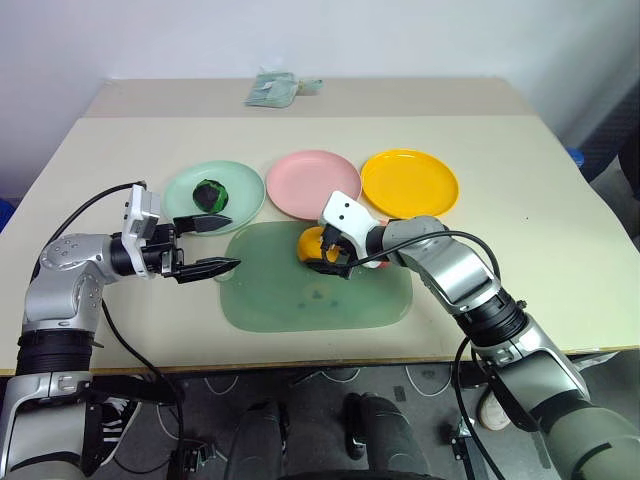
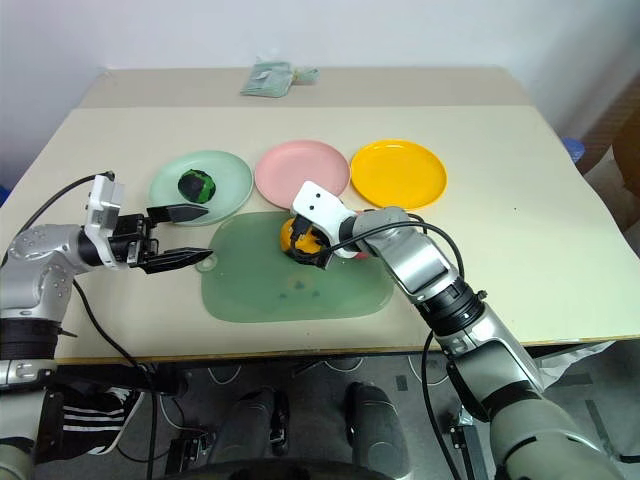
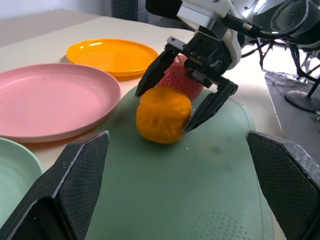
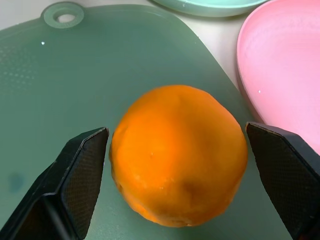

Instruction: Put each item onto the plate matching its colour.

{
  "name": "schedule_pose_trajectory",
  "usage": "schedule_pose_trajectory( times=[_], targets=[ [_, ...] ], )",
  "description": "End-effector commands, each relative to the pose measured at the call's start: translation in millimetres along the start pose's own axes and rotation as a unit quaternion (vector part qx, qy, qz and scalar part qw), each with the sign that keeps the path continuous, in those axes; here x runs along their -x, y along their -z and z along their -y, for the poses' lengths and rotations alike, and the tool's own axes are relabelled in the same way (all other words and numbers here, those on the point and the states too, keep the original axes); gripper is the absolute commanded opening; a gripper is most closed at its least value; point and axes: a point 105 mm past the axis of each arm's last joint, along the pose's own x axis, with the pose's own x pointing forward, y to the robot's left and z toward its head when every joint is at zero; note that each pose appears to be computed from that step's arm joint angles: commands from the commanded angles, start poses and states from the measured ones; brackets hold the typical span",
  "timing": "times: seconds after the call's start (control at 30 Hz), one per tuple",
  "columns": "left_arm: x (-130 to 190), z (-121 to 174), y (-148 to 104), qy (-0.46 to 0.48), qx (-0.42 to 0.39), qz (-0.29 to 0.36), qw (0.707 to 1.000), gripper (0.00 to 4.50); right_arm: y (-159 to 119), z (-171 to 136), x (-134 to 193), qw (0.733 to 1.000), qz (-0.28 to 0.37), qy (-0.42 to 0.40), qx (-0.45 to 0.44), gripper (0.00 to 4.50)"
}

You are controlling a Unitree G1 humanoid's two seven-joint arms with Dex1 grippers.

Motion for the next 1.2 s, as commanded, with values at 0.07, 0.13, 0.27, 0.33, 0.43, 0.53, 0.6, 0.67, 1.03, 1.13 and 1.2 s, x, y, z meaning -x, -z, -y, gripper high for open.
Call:
schedule_pose_trajectory(
  times=[0.07,0.13,0.27,0.33,0.43,0.53,0.6,0.67,1.03,1.13,1.2],
  targets=[
    [-2.6,-0.5,-12.3,0.004,-0.029,0.013,0.999,4.50,-8.7,0.3,2.3,1.000,0.011,-0.001,0.013,2.93],
    [-2.5,-0.9,-12.6,0.003,-0.030,0.015,0.999,4.50,-19.5,-0.3,4.7,0.999,0.037,-0.005,0.001,2.87],
    [-3.5,-8.6,-17.1,-0.024,-0.031,0.033,0.999,4.50,-54.3,9.8,17.9,0.991,0.124,0.003,-0.050,2.87],
    [-5.6,-11.7,-22.6,-0.031,-0.030,0.053,0.998,4.50,-71.4,33.2,29.6,0.979,0.177,0.049,-0.088,2.87],
    [-15.0,-17.2,-26.2,-0.046,-0.019,0.069,0.996,4.50,-70.3,96.0,55.3,0.953,0.203,0.195,-0.112,2.87],
    [-23.8,-21.1,-27.5,-0.058,-0.021,0.075,0.995,4.50,-53.0,135.2,73.0,0.933,0.177,0.296,-0.103,2.87],
    [-33.4,-28.2,-30.3,-0.086,-0.038,0.086,0.992,4.50,-29.4,159.0,83.5,0.918,0.141,0.354,-0.105,2.87],
    [-41.9,-32.0,-29.3,-0.101,-0.029,0.089,0.990,4.50,-6.5,173.5,89.4,0.909,0.106,0.388,-0.107,2.87],
    [-54.8,-27.2,-29.2,-0.096,-0.024,0.092,0.991,4.50,26.5,174.6,74.5,0.916,0.085,0.369,-0.133,2.87],
    [-54.2,-27.1,-28.8,-0.096,-0.022,0.091,0.991,4.50,26.1,168.7,69.4,0.923,0.099,0.335,-0.160,2.87],
    [-54.1,-26.5,-29.3,-0.094,-0.026,0.091,0.991,4.50,25.5,165.1,67.4,0.928,0.100,0.320,-0.163,4.34]
  ],
)
